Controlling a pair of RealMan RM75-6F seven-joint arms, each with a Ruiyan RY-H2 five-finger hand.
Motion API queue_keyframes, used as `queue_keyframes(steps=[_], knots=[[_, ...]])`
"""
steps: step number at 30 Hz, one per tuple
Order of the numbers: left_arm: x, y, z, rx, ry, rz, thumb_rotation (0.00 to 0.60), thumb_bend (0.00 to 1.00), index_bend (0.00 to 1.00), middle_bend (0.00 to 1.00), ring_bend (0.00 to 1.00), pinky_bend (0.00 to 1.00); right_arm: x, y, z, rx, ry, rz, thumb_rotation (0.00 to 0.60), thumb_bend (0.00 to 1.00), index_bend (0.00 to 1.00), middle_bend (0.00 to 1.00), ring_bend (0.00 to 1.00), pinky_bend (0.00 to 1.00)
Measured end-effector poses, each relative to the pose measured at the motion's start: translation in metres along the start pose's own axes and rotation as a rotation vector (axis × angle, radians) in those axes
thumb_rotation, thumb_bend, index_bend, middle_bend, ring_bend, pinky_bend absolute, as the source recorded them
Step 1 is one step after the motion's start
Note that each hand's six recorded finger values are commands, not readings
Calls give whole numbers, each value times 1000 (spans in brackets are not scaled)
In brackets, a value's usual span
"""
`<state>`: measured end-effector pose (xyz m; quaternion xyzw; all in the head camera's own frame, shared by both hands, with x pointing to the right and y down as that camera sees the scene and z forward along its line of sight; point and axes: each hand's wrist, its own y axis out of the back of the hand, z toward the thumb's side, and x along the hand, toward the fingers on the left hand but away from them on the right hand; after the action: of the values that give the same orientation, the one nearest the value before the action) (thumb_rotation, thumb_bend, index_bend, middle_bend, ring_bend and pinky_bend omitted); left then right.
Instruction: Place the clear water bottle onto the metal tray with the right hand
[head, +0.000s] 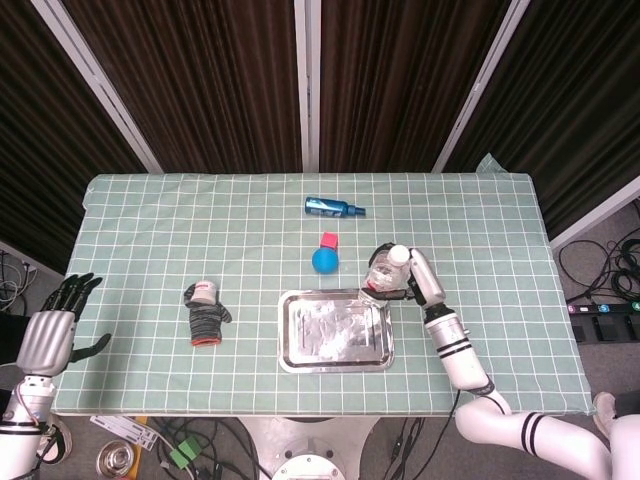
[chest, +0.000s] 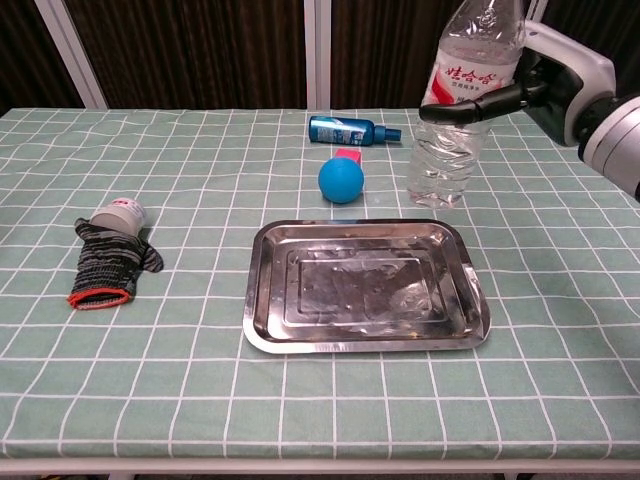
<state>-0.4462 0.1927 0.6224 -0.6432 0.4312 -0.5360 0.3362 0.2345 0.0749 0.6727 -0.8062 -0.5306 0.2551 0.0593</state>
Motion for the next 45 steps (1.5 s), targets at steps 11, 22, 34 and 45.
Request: queue_keyframes(steps=[11,22,34,45], knots=[[-4,-5,3,8,-6,-17,600,233,162,180,87,191,29,48,-6,54,-20,-78,600,165,840,682,542,582],[-2,-8,9,-1,-28,-25,600,233,162,180,87,190,25,51,8,62,4,-84,600,165,839,682,542,582],[-11,2,-3,9,9,6,600,234,163,180,87,191,28,-23,-8,-3,-30,93,600,164,834,681,542,582],[-17,-2,-7,0,19,-5,600,234,162,180,87,190,19,-83,-25,36,-27,219,600,125,812,663,510,572]])
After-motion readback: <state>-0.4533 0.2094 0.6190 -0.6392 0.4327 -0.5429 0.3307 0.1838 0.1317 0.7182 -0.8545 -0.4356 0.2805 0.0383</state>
